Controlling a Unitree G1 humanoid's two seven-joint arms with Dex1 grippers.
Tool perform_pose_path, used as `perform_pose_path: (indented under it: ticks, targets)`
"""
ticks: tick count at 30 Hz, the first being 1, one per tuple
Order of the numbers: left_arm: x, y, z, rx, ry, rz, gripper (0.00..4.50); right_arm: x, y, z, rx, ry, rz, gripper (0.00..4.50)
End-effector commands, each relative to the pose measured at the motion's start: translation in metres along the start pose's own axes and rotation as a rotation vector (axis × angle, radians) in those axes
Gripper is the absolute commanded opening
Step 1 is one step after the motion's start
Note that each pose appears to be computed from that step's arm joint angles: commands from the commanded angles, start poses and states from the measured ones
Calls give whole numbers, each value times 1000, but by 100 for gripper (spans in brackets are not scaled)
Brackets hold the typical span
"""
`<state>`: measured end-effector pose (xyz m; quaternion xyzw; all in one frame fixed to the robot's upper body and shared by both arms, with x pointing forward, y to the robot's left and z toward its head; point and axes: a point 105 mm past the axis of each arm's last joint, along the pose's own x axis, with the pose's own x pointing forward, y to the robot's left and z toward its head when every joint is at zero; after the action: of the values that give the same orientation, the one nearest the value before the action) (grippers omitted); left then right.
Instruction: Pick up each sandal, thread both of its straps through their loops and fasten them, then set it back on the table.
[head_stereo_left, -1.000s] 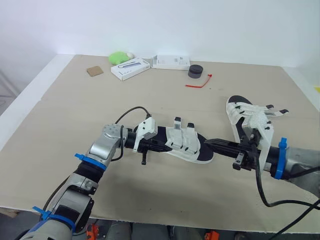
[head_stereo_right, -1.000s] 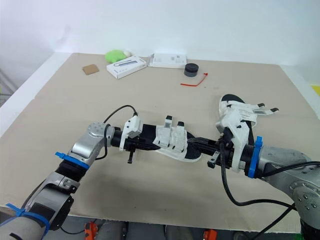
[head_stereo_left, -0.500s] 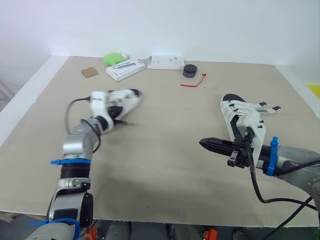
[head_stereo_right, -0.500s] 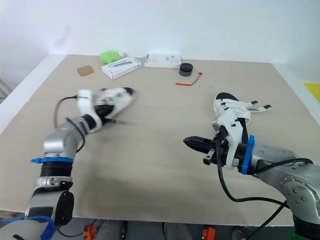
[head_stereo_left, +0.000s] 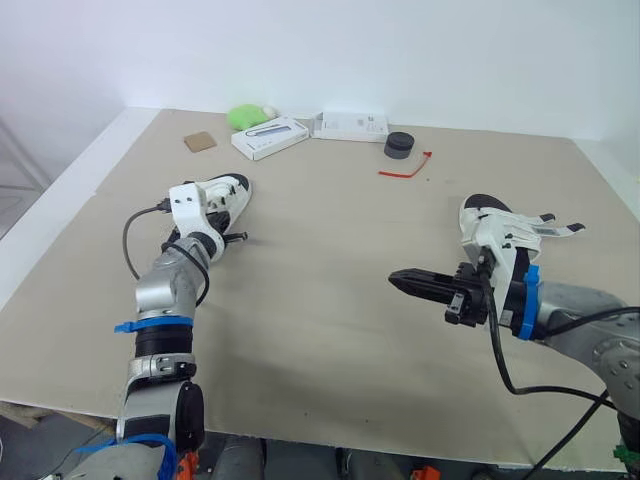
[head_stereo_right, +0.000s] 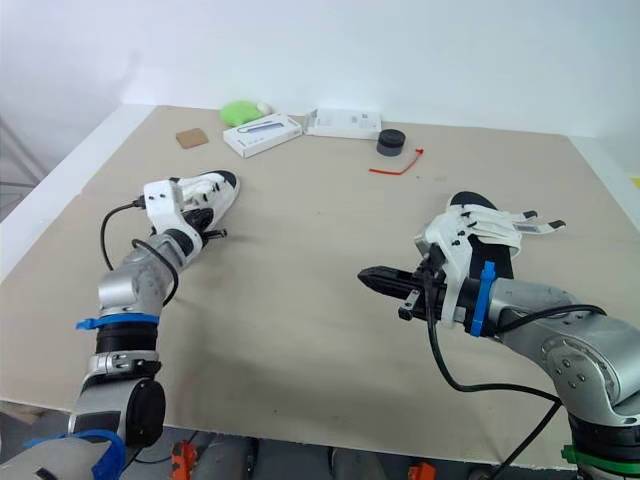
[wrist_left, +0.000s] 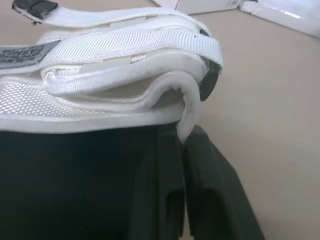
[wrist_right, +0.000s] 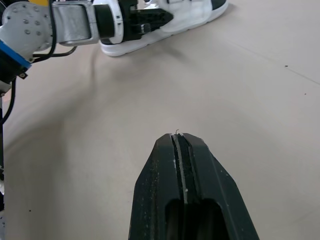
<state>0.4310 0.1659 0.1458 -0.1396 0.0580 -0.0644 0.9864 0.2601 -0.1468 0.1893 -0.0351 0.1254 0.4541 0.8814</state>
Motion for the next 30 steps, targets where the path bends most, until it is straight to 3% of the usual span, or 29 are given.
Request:
perform_pose_path:
  ticks: [1,6,18,21,25,28,30]
  targets:
    - [4,-11,12,21,-39,-37,191,-4,4,10,-48,-46,-8,0]
    - [-5,-9,13,88,-27,-70,420,-5,3,8,-44,-51,-16,0]
    - [-59,23,14,225,73,-116,420,-24,-2,21,-81,-194,-48,0]
    - [-73,3,10,283,108,-285,420,-24,1,24,-90,-223,-27,0]
    - [-119,-32,15,226,117,-669,420,-36,8,36,-103,-318,-11,0]
    - [-142,-26,10,235,155,-755,420,-42,9,35,-95,-345,-35,0]
    - [-150,-12,2,222,192,-699,420,-46,10,31,-79,-343,-52,0]
